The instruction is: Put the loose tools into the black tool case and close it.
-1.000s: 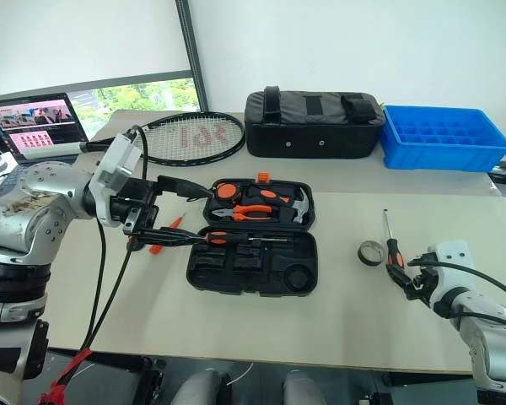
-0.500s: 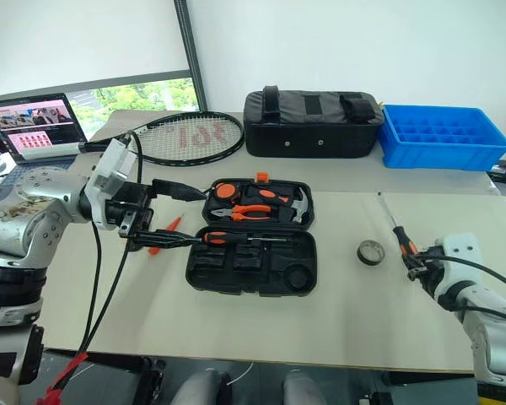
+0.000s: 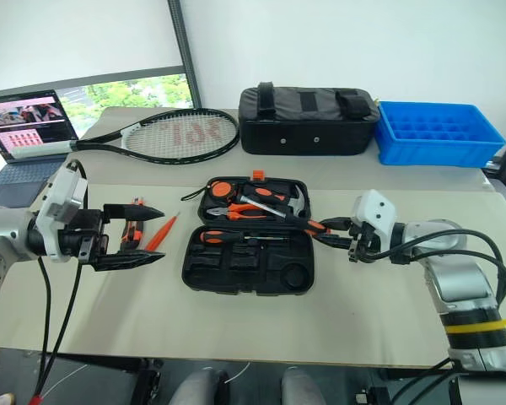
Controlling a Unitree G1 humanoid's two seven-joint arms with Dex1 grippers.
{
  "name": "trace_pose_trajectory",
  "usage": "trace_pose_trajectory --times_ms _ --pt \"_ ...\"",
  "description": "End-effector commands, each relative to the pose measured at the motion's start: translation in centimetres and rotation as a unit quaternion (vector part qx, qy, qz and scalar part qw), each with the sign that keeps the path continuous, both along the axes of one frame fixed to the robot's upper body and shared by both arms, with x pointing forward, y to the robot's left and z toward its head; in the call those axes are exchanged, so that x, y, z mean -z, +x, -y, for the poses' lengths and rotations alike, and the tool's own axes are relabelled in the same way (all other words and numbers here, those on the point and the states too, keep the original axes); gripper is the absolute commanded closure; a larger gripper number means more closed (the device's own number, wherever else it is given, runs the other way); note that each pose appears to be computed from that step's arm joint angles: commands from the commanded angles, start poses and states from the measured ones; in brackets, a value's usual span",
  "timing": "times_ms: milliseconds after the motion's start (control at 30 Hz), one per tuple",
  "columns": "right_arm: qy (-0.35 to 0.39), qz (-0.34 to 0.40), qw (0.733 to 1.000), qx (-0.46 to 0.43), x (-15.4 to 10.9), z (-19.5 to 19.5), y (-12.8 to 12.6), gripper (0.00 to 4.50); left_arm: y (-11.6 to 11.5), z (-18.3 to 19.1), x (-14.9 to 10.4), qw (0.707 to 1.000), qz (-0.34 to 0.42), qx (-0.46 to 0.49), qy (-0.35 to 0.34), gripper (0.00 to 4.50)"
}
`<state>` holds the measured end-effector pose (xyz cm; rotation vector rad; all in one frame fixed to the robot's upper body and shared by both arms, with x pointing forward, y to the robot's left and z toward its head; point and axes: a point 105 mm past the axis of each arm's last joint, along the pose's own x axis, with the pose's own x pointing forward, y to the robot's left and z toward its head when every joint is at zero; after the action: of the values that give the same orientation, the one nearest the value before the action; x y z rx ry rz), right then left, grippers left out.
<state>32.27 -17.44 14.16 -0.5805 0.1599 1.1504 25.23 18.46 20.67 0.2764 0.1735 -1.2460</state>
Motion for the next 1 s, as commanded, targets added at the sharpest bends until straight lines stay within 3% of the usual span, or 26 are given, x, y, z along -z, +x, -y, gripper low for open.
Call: trace_pose_trajectory --times_ms 33,433,800,867,1000 --pt "-0.047 0.004 0.996 -0.08 0.6 -1.0 0.4 3.58 -1.0 -0.2 -1.8 0.999 0.033 -0.015 0.002 0.0" --pt "-0.074 0.008 0.989 -0.13 2.1 -2.8 2.4 3.58 -2.0 0.2 -2.0 0.999 0.03 -0.04 -0.011 0.0" --pt "-0.083 -0.003 0.988 -0.132 2.7 -3.0 2.5 3.58 -1.7 0.3 -1.9 0.999 0.03 -0.035 -0.006 0.0" --pt "-0.077 0.006 0.989 -0.127 2.4 -3.1 2.6 2.57 -1.5 0.2 -1.9 0.999 0.031 -0.035 -0.004 0.0" --pt "-0.068 0.027 0.992 -0.107 1.1 -2.4 3.1 1.32 -1.3 0.2 -2.0 0.999 0.031 -0.032 -0.004 0.0"
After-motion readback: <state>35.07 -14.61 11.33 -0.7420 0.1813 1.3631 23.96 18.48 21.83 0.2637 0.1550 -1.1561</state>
